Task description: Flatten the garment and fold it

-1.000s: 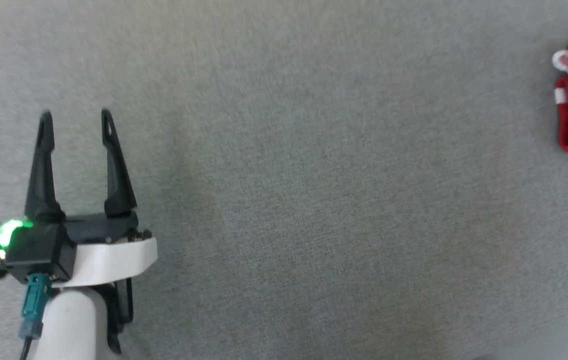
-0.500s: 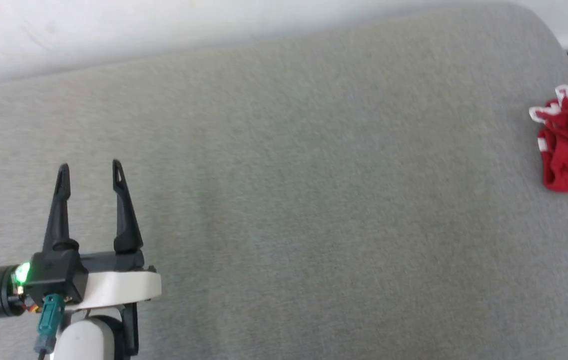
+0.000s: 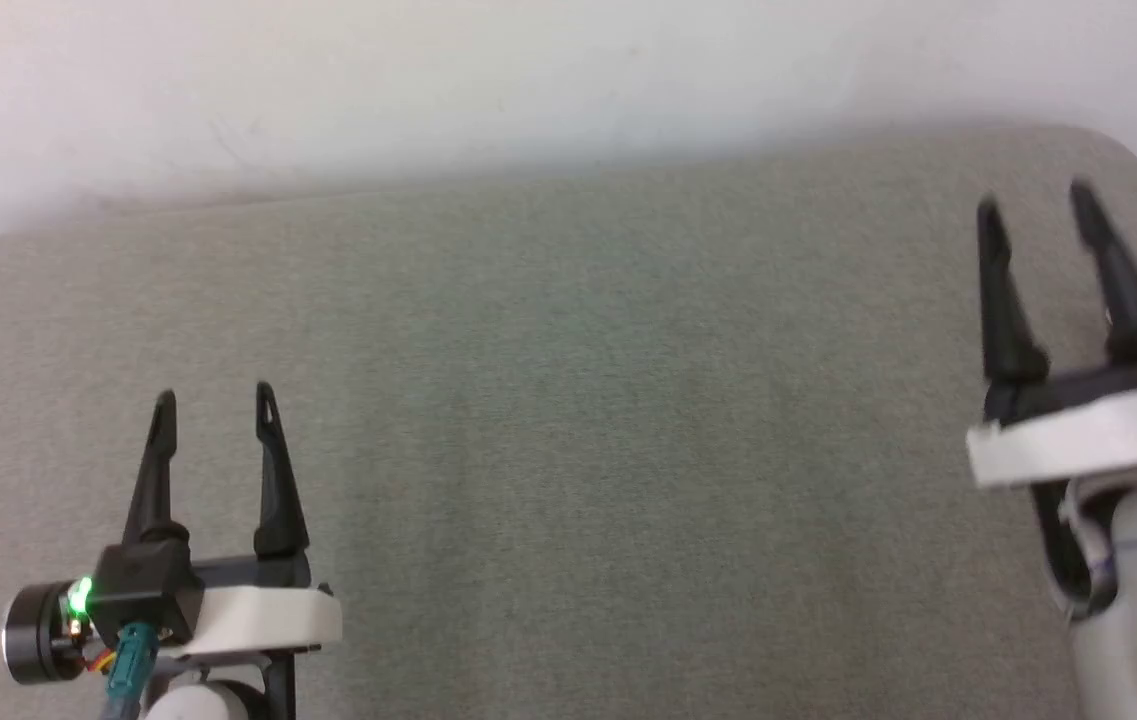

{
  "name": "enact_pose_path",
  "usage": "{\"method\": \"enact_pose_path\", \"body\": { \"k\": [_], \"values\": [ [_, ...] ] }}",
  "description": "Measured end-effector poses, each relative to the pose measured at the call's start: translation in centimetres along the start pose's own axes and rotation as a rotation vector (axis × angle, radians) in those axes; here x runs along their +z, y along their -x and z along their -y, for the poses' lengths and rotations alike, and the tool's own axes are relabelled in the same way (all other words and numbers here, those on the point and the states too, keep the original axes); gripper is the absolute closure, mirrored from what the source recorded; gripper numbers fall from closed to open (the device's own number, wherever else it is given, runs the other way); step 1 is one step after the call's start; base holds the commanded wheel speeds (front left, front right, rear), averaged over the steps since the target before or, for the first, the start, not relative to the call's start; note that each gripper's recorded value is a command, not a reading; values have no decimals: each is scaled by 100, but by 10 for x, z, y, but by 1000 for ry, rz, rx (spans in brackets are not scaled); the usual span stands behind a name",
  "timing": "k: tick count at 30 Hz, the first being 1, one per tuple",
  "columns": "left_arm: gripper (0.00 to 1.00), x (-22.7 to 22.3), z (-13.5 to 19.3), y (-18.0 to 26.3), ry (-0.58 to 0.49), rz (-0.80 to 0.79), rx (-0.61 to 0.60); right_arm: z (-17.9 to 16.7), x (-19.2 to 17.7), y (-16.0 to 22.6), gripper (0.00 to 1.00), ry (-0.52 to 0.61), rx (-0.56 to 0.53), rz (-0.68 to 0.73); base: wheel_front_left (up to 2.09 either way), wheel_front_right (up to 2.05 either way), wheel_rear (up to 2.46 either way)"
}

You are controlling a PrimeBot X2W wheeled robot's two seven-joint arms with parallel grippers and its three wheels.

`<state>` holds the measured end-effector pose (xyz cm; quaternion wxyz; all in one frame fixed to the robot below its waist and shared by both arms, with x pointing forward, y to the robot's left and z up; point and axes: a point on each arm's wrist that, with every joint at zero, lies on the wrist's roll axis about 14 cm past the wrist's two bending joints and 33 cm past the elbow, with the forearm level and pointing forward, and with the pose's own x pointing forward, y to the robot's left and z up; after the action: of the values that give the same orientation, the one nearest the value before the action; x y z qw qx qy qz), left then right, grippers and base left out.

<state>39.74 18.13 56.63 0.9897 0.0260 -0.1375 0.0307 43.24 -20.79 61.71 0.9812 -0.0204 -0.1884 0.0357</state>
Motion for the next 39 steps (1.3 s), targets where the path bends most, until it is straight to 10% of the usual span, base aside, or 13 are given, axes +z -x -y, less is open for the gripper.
{"method": "enact_pose_path", "body": {
  "k": [18,19,39],
  "values": [
    [0,-6,-12,22,-3,-43,6,-23,-37,75,0,-110,-47,-147,0,0,0],
    [100,-6,-12,23,-2,-47,4,-23,-36,75,100,-108,-47,-146,0,0,0],
    [100,-10,-11,25,2,-77,3,-25,-39,75,100,-101,-37,-173,0,0,0]
  ]
}}
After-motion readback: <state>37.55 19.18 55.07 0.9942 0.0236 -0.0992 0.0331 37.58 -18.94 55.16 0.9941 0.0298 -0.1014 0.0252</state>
